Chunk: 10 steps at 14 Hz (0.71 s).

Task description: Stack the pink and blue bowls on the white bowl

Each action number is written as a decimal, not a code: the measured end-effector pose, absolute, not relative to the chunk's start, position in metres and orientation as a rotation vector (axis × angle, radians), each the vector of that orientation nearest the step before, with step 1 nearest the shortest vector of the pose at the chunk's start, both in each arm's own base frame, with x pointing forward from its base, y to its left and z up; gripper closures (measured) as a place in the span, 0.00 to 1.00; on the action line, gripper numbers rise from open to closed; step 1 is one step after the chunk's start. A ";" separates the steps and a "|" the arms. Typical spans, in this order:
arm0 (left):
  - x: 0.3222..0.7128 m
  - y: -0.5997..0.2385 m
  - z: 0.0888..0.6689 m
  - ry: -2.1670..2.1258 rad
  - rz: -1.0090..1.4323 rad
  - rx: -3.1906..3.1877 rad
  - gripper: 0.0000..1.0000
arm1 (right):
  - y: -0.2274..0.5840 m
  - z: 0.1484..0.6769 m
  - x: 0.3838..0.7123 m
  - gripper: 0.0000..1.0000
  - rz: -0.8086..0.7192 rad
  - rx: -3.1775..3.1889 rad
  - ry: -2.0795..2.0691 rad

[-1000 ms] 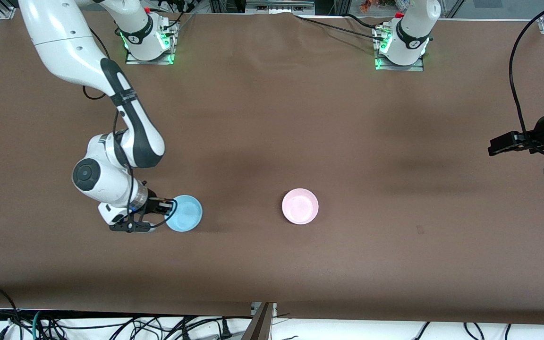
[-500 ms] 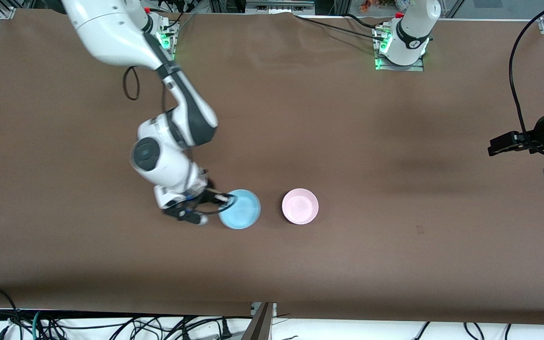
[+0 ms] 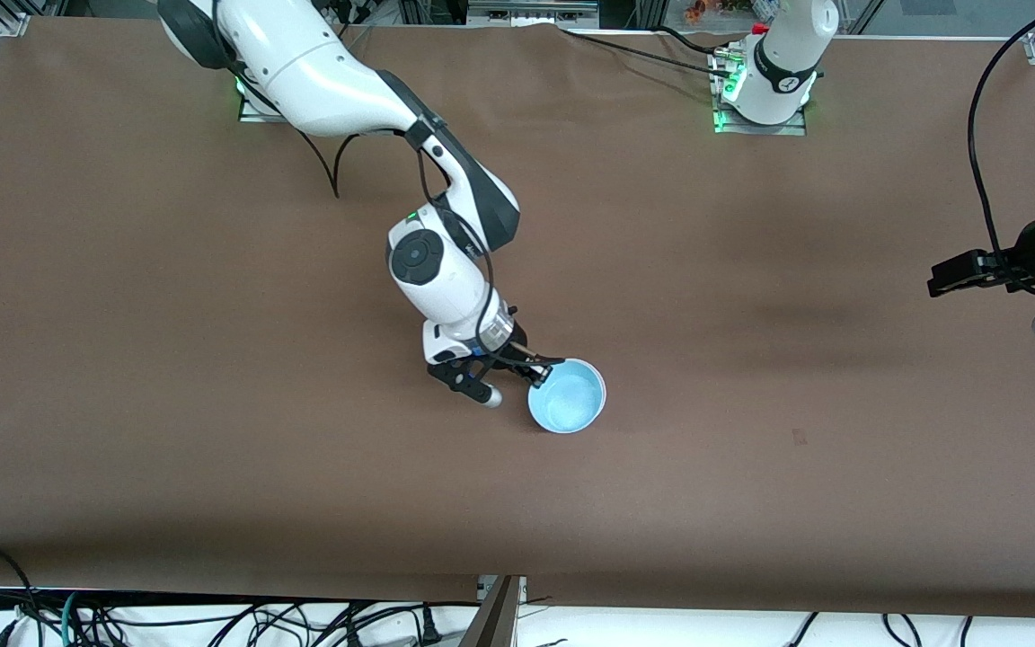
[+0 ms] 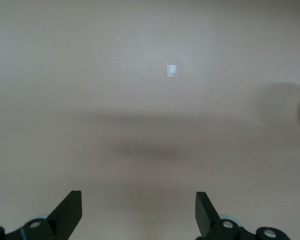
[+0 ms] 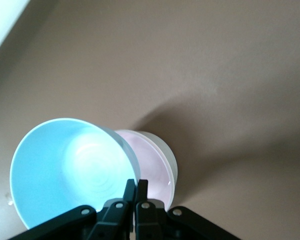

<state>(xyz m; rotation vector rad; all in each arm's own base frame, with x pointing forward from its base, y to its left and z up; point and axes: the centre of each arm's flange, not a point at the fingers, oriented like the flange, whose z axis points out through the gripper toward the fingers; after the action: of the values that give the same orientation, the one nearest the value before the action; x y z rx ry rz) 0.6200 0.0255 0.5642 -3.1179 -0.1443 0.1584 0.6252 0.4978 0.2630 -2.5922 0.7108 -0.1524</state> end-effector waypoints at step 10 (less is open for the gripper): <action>0.620 0.025 0.564 -0.143 0.159 -3.118 0.00 | 0.511 0.247 0.613 0.98 -0.188 -2.667 0.625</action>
<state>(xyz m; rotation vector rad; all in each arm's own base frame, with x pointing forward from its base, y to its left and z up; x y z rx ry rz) 0.6200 0.0251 0.5642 -3.1180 -0.1432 0.1585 0.6132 0.5111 0.2473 -2.6673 0.6251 -0.1882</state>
